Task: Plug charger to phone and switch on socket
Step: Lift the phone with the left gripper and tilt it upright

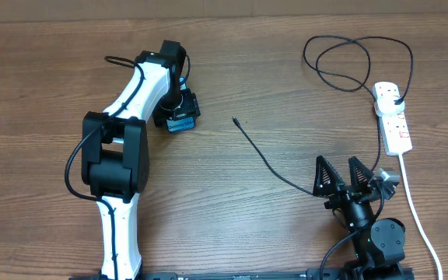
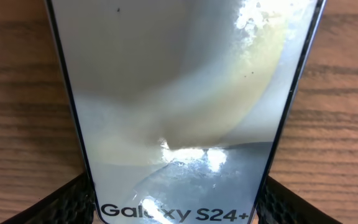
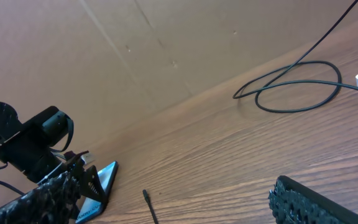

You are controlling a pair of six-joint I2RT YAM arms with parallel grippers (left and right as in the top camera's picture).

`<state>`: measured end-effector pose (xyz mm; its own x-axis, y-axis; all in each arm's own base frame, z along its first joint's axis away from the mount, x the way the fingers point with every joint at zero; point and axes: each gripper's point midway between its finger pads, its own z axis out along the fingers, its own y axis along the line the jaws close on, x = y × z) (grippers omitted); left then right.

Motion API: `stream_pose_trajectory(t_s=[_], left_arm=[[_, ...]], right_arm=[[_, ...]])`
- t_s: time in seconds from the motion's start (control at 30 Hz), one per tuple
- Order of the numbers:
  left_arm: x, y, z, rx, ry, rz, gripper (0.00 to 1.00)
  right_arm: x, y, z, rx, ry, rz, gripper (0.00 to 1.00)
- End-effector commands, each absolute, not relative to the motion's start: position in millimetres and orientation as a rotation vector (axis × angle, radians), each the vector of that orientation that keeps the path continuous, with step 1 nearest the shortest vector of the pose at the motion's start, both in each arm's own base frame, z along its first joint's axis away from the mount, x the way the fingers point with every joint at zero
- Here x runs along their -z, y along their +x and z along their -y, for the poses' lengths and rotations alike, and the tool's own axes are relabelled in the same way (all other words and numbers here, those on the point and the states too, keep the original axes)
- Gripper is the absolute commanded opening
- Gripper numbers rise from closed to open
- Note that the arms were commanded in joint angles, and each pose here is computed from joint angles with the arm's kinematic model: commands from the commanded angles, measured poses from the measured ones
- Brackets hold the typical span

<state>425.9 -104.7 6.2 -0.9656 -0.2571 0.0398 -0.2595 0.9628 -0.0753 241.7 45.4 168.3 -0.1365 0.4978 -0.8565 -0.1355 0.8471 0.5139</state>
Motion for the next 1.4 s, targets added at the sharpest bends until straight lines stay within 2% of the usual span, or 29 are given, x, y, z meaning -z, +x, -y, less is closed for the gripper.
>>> stream_pose_trajectory(t_s=[0.0, 0.2, 0.83, 1.0, 1.13, 1.37], left_arm=[[-10.4, 429.8, 115.9, -0.192, 0.405, 3.065, 0.22], [-23.0, 433.4, 123.8, -0.193, 0.372, 3.083, 0.16], [-36.9, 436.0, 145.6, -0.204, 0.294, 3.118, 0.15], [-37.0, 434.6, 146.6, -0.205, 0.293, 3.113, 0.11], [-37.2, 428.4, 148.7, -0.203, 0.298, 3.088, 0.04], [-37.6, 424.1, 151.2, -0.218, 0.294, 3.068, 0.04]], right_arm=[[-170.0, 241.6, -44.1, -0.552, 0.285, -1.609, 1.00], [-170.0, 241.6, -44.1, -0.552, 0.285, -1.610, 1.00], [-170.0, 241.6, -44.1, -0.552, 0.285, -1.610, 1.00], [-170.0, 241.6, -44.1, -0.552, 0.285, -1.610, 1.00], [-170.0, 241.6, -44.1, -0.552, 0.285, -1.610, 1.00], [-170.0, 241.6, -44.1, -0.552, 0.285, -1.610, 1.00]])
